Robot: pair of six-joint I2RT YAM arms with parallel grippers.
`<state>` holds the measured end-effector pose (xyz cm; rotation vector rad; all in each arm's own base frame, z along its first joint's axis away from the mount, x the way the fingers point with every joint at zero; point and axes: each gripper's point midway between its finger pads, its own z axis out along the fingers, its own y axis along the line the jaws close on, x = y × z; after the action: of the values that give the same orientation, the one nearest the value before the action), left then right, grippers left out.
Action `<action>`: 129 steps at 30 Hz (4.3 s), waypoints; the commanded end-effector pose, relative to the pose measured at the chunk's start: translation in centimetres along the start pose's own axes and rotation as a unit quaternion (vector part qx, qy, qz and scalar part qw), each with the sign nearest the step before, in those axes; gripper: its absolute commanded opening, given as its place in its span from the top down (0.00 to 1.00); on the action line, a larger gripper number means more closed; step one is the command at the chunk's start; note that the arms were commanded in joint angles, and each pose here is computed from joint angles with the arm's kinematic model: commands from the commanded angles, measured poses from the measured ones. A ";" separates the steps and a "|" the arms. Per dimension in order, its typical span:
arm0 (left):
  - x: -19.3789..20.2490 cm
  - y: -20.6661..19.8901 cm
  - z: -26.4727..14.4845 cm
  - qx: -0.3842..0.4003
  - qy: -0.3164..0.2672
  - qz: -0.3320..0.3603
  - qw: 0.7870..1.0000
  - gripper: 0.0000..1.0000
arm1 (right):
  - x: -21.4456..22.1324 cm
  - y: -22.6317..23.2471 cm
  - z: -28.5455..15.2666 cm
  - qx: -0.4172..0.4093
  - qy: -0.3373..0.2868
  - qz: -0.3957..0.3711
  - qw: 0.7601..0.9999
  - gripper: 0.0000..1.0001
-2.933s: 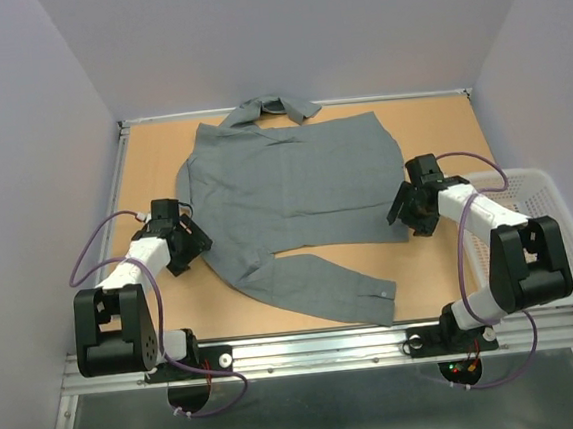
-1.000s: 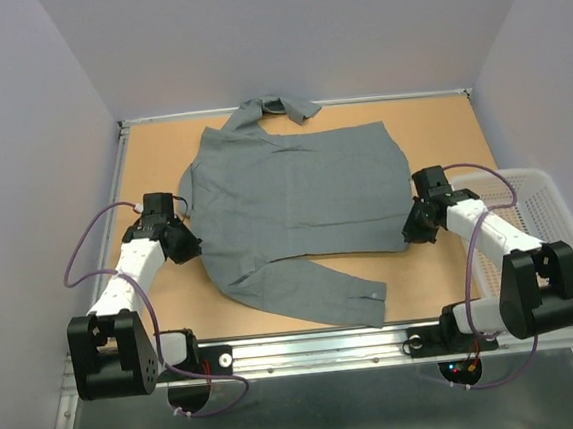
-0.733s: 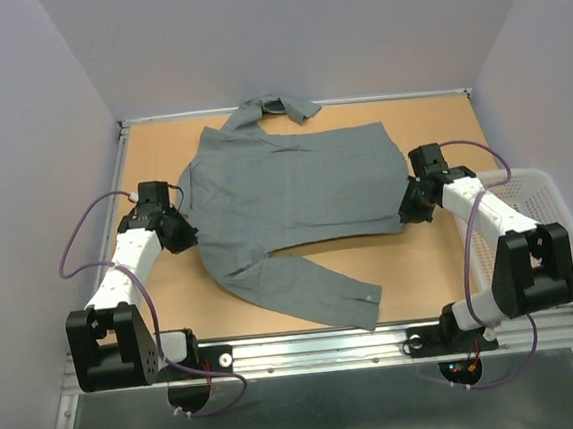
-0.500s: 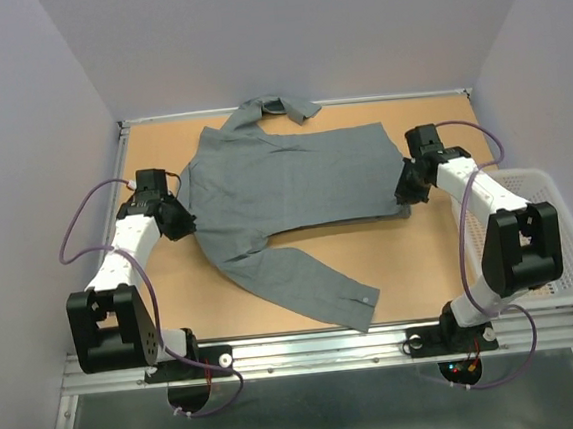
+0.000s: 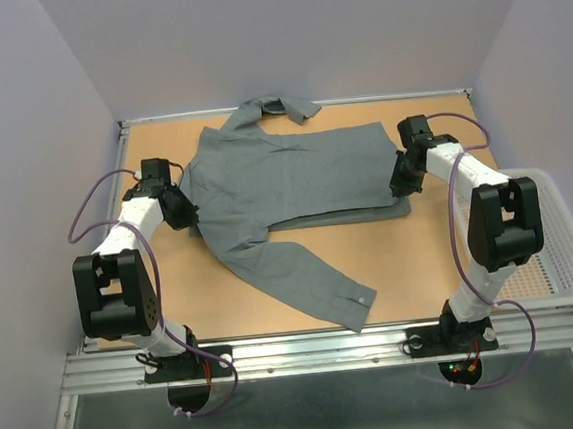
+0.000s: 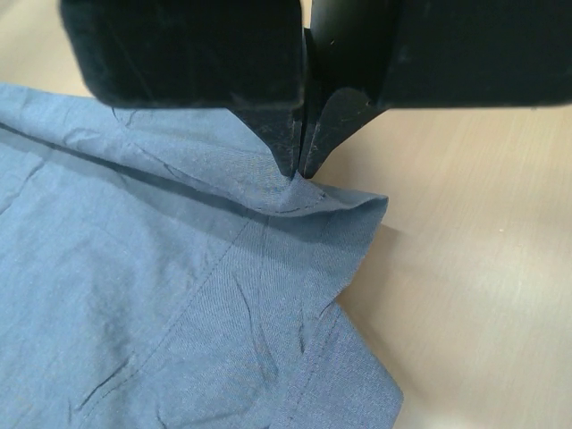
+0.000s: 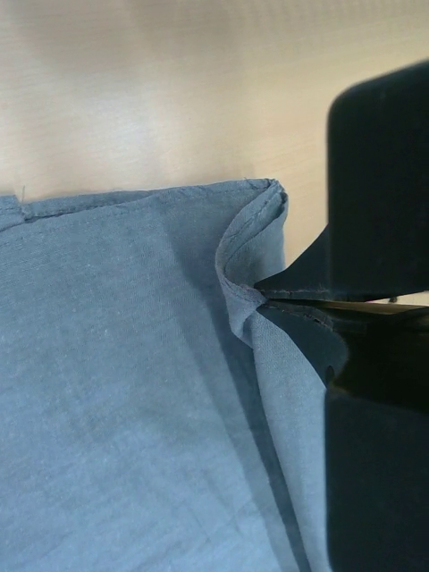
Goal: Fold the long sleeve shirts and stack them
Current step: Fold the shirt
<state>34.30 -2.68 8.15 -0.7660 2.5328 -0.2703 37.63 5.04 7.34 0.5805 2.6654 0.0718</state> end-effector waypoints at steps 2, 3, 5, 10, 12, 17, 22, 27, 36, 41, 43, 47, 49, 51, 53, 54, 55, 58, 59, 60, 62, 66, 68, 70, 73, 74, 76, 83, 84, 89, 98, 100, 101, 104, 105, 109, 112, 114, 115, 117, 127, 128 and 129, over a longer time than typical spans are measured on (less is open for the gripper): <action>-1.2 -0.5 -0.6 0.014 -0.025 0.009 1.000 0.97 | 0.0 -1.3 -0.4 0.016 -0.012 0.004 1.000 0.96; -1.1 -0.4 -0.4 0.013 -0.025 0.007 1.000 0.95 | 0.1 -1.4 -0.1 0.020 -0.012 0.004 1.000 0.95; -0.9 -0.5 0.0 0.017 -0.020 0.006 1.000 0.92 | 0.5 -2.1 0.5 0.033 -0.009 0.004 0.999 0.94; -1.6 -1.1 0.9 0.022 -0.024 0.002 0.999 0.86 | -0.4 -2.7 1.6 0.051 -0.023 0.019 0.998 0.91; -2.1 -1.4 1.0 0.026 -0.030 0.000 0.999 0.83 | -0.8 -2.5 2.0 0.051 -0.024 0.025 0.998 0.89; -2.5 -1.9 1.8 0.032 -0.025 -0.002 0.999 0.64 | -1.7 -1.4 2.5 0.036 -0.027 0.032 0.998 0.61; -3.7 -3.5 0.9 0.057 -0.035 -0.005 0.998 0.45 | -4.5 -0.2 0.2 0.013 -0.069 0.030 0.997 0.33; -6.4 -5.3 -1.9 0.084 -0.080 -0.002 0.993 0.37 | -6.7 0.5 -3.5 -0.011 -0.121 0.024 0.992 0.32; -5.6 -4.7 -4.2 0.093 -0.105 0.008 0.990 0.37 | -1.7 5.2 -6.7 -0.157 -0.088 -0.101 0.979 0.37; -4.3 -3.4 -4.7 0.087 -0.116 0.009 0.989 0.37 | 6.6 10.5 -7.8 -0.241 -0.030 -0.249 0.938 0.37; -3.9 -2.7 -4.6 0.077 -0.115 0.014 0.990 0.37 | 9.7 11.4 -7.8 -0.254 -0.009 -0.293 0.922 0.36; -3.9 -2.0 -4.7 0.061 -0.122 0.013 0.991 0.37 | 18.4 12.2 -8.3 -0.280 0.068 -0.369 0.883 0.35; -4.0 -2.1 -4.6 0.061 -0.122 0.013 0.991 0.37 | 22.0 12.1 -8.9 -0.271 0.087 -0.422 0.861 0.33; -4.1 -2.1 -4.4 0.061 -0.121 0.012 0.991 0.37 | 24.1 11.7 -8.8 -0.260 0.099 -0.453 0.847 0.33; -4.1 -2.2 -4.1 0.060 -0.117 0.012 0.991 0.37 | 26.3 11.5 -8.9 -0.251 0.109 -0.489 0.829 0.33; -4.2 -2.2 -4.0 0.059 -0.115 0.012 0.991 0.37 | 27.0 11.3 -8.4 -0.240 0.117 -0.501 0.823 0.33; -4.2 -2.2 -3.8 0.057 -0.115 0.012 0.992 0.37 | 28.0 11.4 -8.7 -0.233 0.117 -0.524 0.811 0.33; -4.3 -2.1 -3.6 0.052 -0.115 0.013 0.992 0.37 | 30.0 11.6 -8.6 -0.216 0.119 -0.565 0.788 0.33; -4.4 -1.9 -3.5 0.049 -0.116 0.013 0.992 0.37 | 30.5 11.8 -8.7 -0.216 0.117 -0.573 0.782 0.33; -4.4 -1.9 -3.5 0.048 -0.115 0.014 0.992 0.37 | 30.9 11.9 -8.8 -0.215 0.118 -0.580 0.777 0.33; -4.7 -1.8 -3.6 0.042 -0.120 0.012 0.992 0.36 | 32.0 11.8 -8.7 -0.207 0.120 -0.596 0.766 0.33; -5.1 -1.8 -3.9 0.038 -0.128 0.012 0.991 0.36 | 33.4 10.8 -8.0 -0.179 0.128 -0.622 0.751 0.33; -5.3 -1.9 -4.0 0.039 -0.130 0.011 0.991 0.33 | 34.0 10.5 -7.8 -0.174 0.131 -0.629 0.746 0.33; -5.5 -1.9 -4.3 0.037 -0.133 0.010 0.990 0.31 | 34.4 10.4 -7.7 -0.170 0.132 -0.634 0.743 0.33; -5.7 -1.7 -4.6 0.033 -0.140 0.009 0.990 0.29 | 34.8 9.7 -6.9 -0.151 0.136 -0.640 0.741 0.33; -5.6 -1.8 -4.8 0.034 -0.140 0.010 0.990 0.29 | 35.0 9.3 -6.6 -0.146 0.140 -0.641 0.740 0.34; -5.5 -1.7 -4.8 0.033 -0.140 0.010 0.990 0.28 | 34.7 8.4 -5.6 -0.119 0.136 -0.643 0.745 0.36; -5.2 -1.5 -5.2 0.035 -0.142 0.012 0.989 0.28 | 33.9 8.4 -5.2 -0.098 0.113 -0.642 0.752 0.90; -5.2 -1.4 -5.1 0.034 -0.142 0.012 0.989 0.28 | 33.8 8.6 -5.3 -0.100 0.110 -0.645 0.750 0.96; -5.4 -1.7 -5.7 0.038 -0.149 0.013 0.988 0.28 | 32.4 11.1 -6.9 -0.119 0.070 -0.645 0.752 1.00; -5.4 -2.0 -6.9 0.054 -0.160 0.024 0.985 0.28 | 23.2 18.8 -11.6 -0.161 -0.028 -0.565 0.809 0.99; -4.9 -1.9 -6.7 0.056 -0.156 0.026 0.986 0.28 | 20.3 20.5 -12.7 -0.172 -0.053 -0.535 0.826 0.99; -4.7 -2.0 -6.8 0.061 -0.155 0.027 0.986 0.28 | 18.1 20.6 -12.5 -0.165 -0.063 -0.513 0.840 0.99; -4.2 -1.9 -6.7 0.066 -0.148 0.027 0.986 0.28 | 13.1 22.0 -12.6 -0.148 -0.104 -0.471 0.863 1.00; -4.0 -2.1 -6.6 0.071 -0.146 0.027 0.986 0.28 | 11.8 22.1 -12.4 -0.134 -0.117 -0.462 0.869 1.00; -3.3 -1.7 -6.2 0.074 -0.142 0.026 0.987 0.29 | 7.1 23.8 -12.3 -0.126 -0.149 -0.417 0.888 1.00; -2.8 -1.6 -5.7 0.073 -0.134 0.027 0.988 0.29 | 4.7 25.6 -12.7 -0.136 -0.170 -0.381 0.899 1.00; -2.6 -1.5 -5.3 0.073 -0.129 0.025 0.989 0.29 | 2.7 26.0 -12.9 -0.134 -0.186 -0.354 0.907 1.00; -2.5 -1.5 -5.1 0.075 -0.129 0.023 0.988 0.29 | 1.9 26.9 -13.1 -0.142 -0.197 -0.337 0.910 0.99; -2.3 -1.5 -4.8 0.078 -0.127 0.019 0.989 0.29 | 0.3 27.4 -13.0 -0.145 -0.206 -0.308 0.917 0.99; -1.8 -1.9 -3.0 0.089 -0.110 0.008 0.990 0.29 | -6.4 31.4 -14.6 -0.169 -0.313 -0.249 0.901 1.00; -1.5 -1.8 -2.5 0.089 -0.100 0.007 0.991 0.29 | -6.7 31.6 -14.3 -0.165 -0.319 -0.251 0.899 0.99; -1.4 -1.9 -2.4 0.090 -0.096 0.007 0.991 0.29 | -7.1 32.0 -14.4 -0.171 -0.329 -0.248 0.895 0.99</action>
<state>34.50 -2.85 11.77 -0.6700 2.3017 -0.3505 47.30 30.65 22.95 -0.2527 2.1672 0.1158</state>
